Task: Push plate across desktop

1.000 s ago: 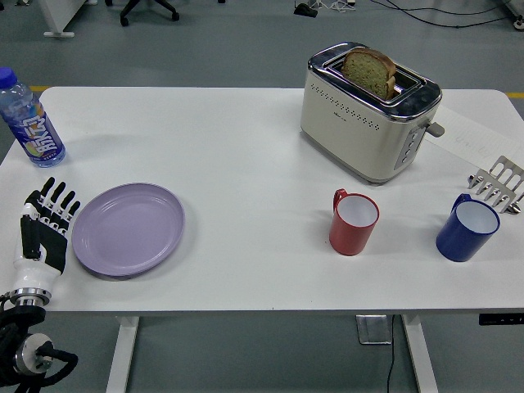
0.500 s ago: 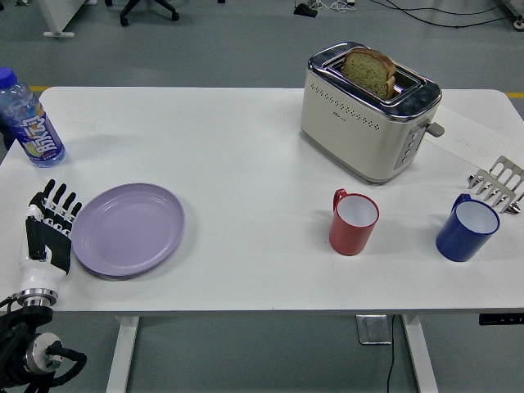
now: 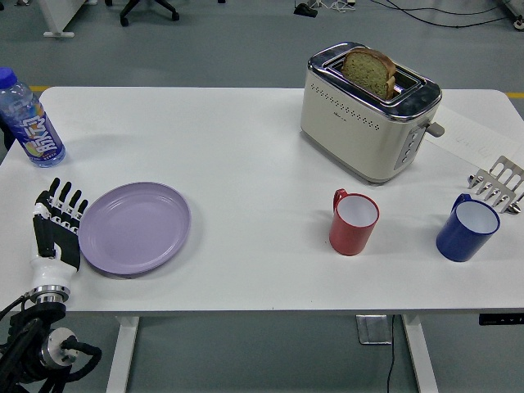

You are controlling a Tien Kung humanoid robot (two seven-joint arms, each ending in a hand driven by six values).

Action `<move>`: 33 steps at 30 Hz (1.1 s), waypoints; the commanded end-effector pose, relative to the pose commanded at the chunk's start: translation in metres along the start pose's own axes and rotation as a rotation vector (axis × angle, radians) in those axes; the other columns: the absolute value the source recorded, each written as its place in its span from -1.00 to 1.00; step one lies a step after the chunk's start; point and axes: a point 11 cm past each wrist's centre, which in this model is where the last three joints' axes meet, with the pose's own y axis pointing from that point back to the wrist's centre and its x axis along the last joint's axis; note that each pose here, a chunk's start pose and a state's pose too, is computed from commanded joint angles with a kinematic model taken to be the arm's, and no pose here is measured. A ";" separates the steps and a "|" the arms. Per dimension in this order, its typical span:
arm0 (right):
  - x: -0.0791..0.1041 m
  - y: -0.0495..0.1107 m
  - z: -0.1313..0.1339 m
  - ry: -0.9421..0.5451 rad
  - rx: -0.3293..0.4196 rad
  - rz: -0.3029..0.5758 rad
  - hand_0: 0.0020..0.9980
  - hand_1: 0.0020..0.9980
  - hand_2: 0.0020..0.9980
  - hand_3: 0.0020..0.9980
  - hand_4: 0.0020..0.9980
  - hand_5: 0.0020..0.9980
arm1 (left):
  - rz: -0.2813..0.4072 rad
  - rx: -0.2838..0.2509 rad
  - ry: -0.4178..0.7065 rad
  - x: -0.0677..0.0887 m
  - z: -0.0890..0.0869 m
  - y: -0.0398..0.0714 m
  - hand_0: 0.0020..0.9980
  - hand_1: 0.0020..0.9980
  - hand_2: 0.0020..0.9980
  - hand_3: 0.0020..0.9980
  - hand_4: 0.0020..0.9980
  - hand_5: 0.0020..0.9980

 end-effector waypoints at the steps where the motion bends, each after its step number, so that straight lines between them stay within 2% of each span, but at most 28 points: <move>1: 0.000 0.000 0.000 0.000 0.000 0.000 0.21 0.09 0.30 0.22 -0.72 -0.29 | -0.002 0.001 0.001 -0.001 -0.001 0.000 0.84 0.90 0.95 0.96 -0.02 1.00; 33: 0.002 0.000 0.005 0.012 -0.009 0.002 0.21 0.09 0.30 0.23 -0.72 -0.29 | -0.081 0.035 0.012 -0.042 -0.022 0.007 0.84 0.89 0.95 0.95 -0.02 1.00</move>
